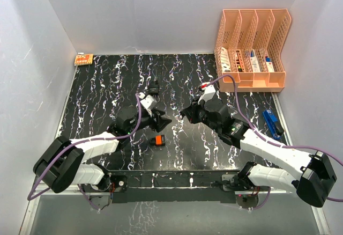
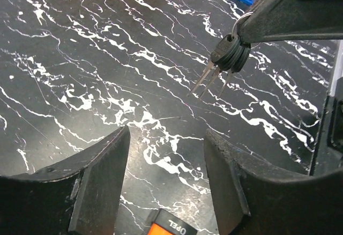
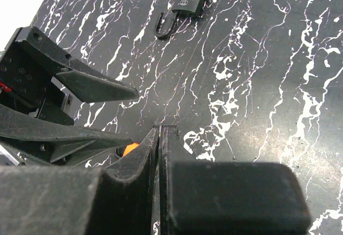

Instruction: Unlock with the key

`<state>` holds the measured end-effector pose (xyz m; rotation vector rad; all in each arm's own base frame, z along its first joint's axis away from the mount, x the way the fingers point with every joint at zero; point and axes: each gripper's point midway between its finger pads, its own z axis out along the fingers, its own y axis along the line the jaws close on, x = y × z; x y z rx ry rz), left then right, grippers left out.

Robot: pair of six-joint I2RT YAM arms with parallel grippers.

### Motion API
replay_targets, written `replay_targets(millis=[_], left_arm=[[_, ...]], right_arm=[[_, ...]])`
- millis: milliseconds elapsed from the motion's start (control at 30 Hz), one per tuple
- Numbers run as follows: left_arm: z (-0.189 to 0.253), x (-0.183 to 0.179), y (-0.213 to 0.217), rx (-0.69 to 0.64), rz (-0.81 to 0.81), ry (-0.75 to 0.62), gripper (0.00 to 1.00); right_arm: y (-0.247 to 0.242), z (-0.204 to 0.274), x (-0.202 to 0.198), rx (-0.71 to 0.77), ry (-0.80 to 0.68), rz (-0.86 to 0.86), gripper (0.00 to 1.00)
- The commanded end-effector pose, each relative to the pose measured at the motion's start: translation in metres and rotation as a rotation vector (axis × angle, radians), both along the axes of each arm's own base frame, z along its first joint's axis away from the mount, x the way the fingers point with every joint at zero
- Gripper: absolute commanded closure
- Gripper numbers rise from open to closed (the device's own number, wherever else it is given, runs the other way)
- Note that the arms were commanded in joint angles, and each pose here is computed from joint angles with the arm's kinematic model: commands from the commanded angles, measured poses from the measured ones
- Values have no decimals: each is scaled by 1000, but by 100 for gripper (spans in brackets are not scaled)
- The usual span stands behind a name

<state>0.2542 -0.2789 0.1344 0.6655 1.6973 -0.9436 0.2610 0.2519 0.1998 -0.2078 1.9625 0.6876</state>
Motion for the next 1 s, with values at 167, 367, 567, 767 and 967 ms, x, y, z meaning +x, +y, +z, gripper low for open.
replay_targets(millis=[167,367,567,767,967], left_arm=[[24,-3,-16,23,-129,-306,47],[18,-11,-27,46,-197,-342,52],[8,-12,-30,65,-208,-330,54],[4,-8,-35,80,-211,-329,61],[7,-4,-37,72,-201,-356,62]], right_arm=[[13,21,2,31,-33,61,100],[15,20,2,34,-32,70,100],[16,21,1,36,-35,79,100],[18,20,-1,41,-35,95,100],[19,18,-3,44,-32,109,100]])
